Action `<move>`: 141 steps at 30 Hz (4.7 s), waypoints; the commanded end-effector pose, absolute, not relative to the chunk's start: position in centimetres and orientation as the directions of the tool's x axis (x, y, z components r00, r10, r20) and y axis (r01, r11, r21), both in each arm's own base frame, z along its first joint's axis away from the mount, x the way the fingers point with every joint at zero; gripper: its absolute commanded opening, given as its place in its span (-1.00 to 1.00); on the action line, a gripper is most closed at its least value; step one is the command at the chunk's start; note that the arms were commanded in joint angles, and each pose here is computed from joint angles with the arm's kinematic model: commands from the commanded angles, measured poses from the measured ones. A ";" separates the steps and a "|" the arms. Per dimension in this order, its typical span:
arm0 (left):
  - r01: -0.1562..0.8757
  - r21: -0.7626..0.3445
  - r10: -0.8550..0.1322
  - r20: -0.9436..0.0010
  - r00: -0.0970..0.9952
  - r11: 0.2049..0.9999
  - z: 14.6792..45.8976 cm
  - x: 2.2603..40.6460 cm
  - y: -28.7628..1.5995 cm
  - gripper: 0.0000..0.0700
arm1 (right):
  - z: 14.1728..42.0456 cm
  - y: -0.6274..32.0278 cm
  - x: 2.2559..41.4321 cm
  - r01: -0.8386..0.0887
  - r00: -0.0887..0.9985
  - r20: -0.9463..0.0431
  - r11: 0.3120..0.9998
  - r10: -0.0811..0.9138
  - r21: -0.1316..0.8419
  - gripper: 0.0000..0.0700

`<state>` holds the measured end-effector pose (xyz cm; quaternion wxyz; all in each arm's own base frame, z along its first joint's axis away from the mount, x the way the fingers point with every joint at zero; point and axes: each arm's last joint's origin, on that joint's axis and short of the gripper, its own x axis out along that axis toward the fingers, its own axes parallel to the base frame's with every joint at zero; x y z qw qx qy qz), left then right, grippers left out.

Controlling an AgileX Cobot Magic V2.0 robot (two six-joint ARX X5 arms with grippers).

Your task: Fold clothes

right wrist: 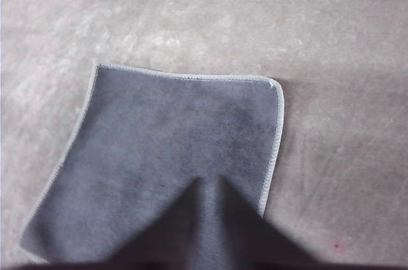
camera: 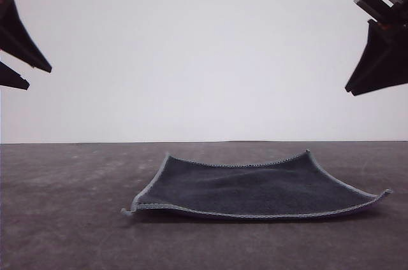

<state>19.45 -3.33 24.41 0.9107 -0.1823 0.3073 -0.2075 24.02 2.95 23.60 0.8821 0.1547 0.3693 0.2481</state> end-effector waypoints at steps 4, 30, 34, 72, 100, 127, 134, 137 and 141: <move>0.298 -0.468 -0.519 -0.467 0.716 0.832 24.8 19.6 -3.5 -0.10 | 23.6 3.1 24.1 -0.335 0.583 -0.582 0.821 0.566 0.463 0.91; 0.398 -0.615 -0.727 -0.502 0.469 0.681 20.7 33.5 -10.6 -0.11 | 21.2 3.6 32.8 -0.324 0.514 -0.631 0.813 0.581 0.485 0.75; 0.389 -0.621 -0.729 -0.520 0.444 0.680 19.5 36.3 -11.7 -0.11 | 20.0 3.8 34.9 -0.323 0.494 -0.647 0.814 0.581 0.484 0.75; 0.392 -0.612 -0.725 -0.622 0.297 0.686 14.5 40.4 -15.3 -1.00 | 15.1 5.3 39.1 -0.362 0.375 -0.645 0.746 0.665 0.559 -0.83; 0.568 -0.639 -0.793 -0.608 0.040 0.518 20.2 35.8 -13.5 -1.00 | 16.5 1.3 33.8 -0.391 0.040 -0.397 0.380 0.917 0.838 -0.99; 0.550 -0.687 -0.732 -0.655 -0.188 0.474 19.7 32.4 -15.2 -0.03 | 17.0 1.5 31.3 -0.381 -0.091 -0.388 0.328 0.917 0.865 -0.03; 0.543 -0.692 -0.728 -0.657 -0.198 0.477 19.8 32.3 -15.1 0.03 | 17.3 1.6 31.2 -0.384 -0.089 -0.382 0.323 0.920 0.865 0.20; 0.545 -0.689 -0.730 -0.656 -0.191 0.477 20.2 32.2 -15.0 0.03 | 18.4 1.6 30.9 -0.404 -0.079 -0.384 0.322 0.920 0.856 0.20; 0.577 -0.661 -0.739 -0.659 -0.140 0.480 21.8 31.9 -14.7 0.03 | 21.5 1.6 30.1 -0.475 -0.037 -0.393 0.330 0.919 0.816 0.19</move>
